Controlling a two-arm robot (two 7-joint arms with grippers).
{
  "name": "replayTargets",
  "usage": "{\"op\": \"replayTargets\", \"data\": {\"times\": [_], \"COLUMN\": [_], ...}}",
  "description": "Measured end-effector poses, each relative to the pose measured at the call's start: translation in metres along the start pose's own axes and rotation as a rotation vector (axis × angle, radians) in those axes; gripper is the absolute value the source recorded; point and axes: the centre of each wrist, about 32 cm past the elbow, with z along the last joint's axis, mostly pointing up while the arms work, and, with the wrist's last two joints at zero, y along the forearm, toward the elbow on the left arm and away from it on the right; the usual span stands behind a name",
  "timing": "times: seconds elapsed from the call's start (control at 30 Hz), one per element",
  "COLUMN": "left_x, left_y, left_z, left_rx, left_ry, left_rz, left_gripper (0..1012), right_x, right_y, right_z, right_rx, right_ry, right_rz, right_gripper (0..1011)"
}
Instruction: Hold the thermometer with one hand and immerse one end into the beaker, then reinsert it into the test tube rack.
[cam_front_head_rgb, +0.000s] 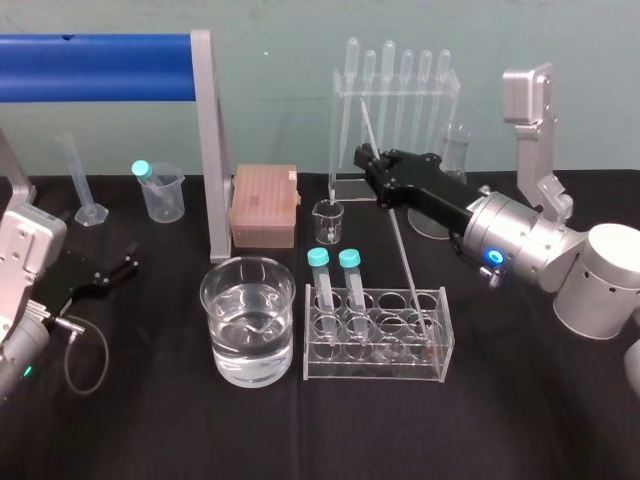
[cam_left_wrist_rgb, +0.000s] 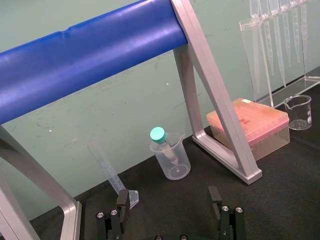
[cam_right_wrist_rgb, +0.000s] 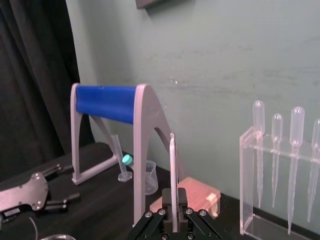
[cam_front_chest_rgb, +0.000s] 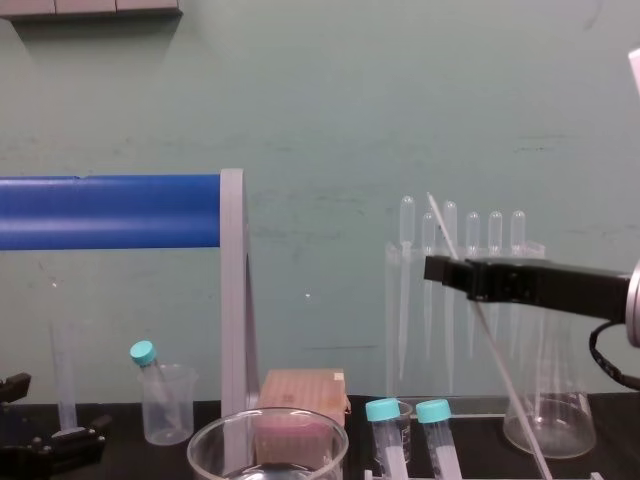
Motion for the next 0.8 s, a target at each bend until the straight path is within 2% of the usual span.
{"op": "replayTargets", "data": {"times": [0.37, 0.7, 0.77, 0.8], "left_x": [0.0, 0.0, 0.0, 0.0], "left_y": [0.0, 0.0, 0.0, 0.0], "left_z": [0.0, 0.0, 0.0, 0.0], "left_rx": [0.0, 0.0, 0.0, 0.0], "left_ry": [0.0, 0.0, 0.0, 0.0], "left_rz": [0.0, 0.0, 0.0, 0.0], "left_gripper": [1008, 1008, 1008, 1008], "right_x": [-0.001, -0.0027, -0.003, -0.0033], "right_y": [-0.006, -0.008, -0.007, -0.006], "right_z": [0.014, 0.034, 0.036, 0.04], "right_rx": [0.093, 0.208, 0.217, 0.245], "right_ry": [0.002, -0.013, -0.014, -0.018], "right_rz": [0.012, 0.049, 0.053, 0.065], "right_gripper": [56, 56, 56, 56]}}
